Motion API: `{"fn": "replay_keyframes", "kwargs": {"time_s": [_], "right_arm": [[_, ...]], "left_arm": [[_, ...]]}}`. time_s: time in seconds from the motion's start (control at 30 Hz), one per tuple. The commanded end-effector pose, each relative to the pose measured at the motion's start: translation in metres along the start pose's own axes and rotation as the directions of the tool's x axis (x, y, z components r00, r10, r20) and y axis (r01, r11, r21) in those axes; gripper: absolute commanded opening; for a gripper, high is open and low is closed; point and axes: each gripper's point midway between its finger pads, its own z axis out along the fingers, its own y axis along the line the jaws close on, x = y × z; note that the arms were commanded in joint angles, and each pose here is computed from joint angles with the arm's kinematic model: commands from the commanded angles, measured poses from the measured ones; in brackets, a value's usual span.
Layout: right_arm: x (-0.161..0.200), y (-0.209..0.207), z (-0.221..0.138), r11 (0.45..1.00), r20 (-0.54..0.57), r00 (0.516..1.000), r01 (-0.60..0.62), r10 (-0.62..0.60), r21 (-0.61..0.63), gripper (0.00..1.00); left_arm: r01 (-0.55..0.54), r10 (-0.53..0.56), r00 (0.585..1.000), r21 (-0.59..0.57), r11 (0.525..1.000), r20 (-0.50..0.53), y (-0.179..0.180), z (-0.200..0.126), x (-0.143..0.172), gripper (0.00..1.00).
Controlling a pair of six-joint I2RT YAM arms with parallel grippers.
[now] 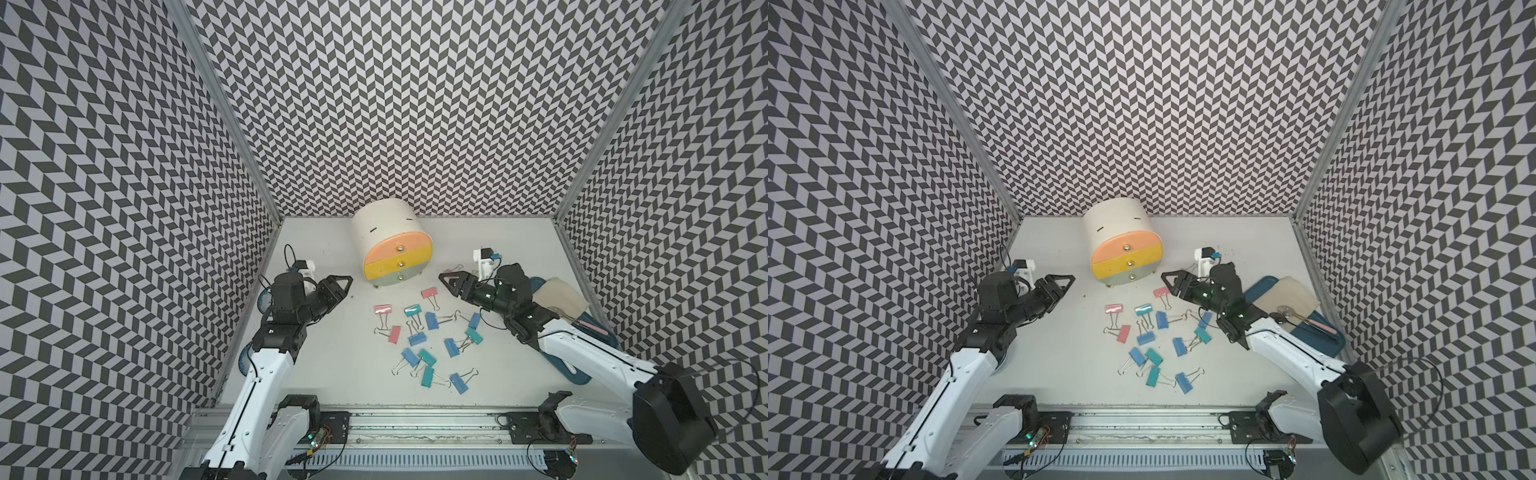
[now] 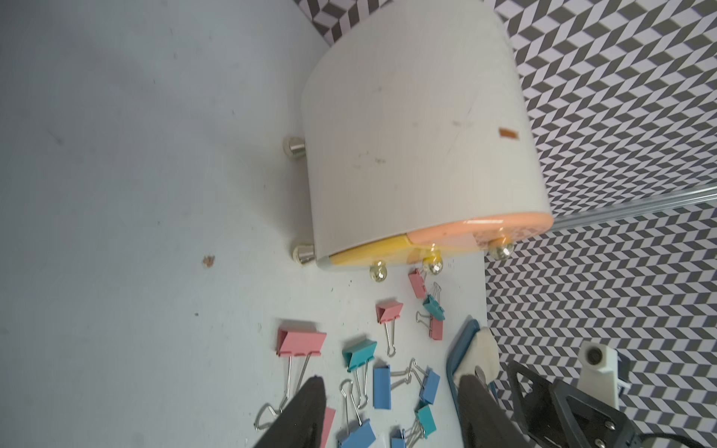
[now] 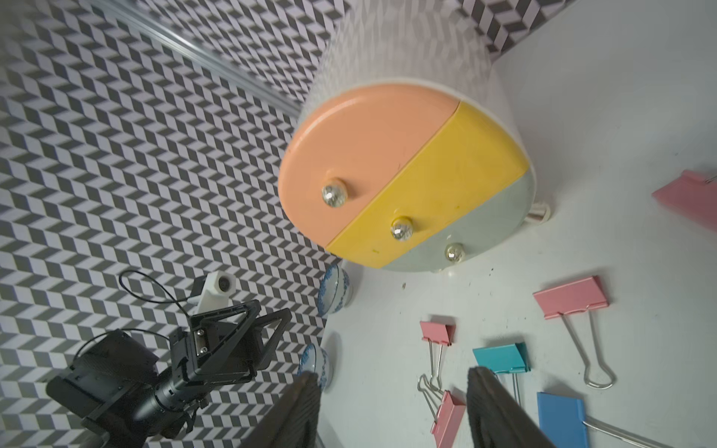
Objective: Put the binder clips in the drawer according to color
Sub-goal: Open the drawer in the storage box.
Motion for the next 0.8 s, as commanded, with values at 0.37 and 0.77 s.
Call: {"fn": "replay_keyframes", "kwargs": {"time_s": [0.37,0.77], "right_arm": [[0.026,0.018,0.081,0.995,-0.101,0.995,0.0,-0.01,-0.095,0.46],[-0.025,0.08,0.104,0.982,-0.036,0.995,0.084,-0.091,-0.17,0.48]], "left_arm": [[0.098,-0.093,0.983,0.02,0.995,-0.157,0.025,-0.005,0.06,0.57],[0.068,-0.066,0.986,0.006,0.998,-0.156,0.02,-0.007,0.054,0.57]]}}
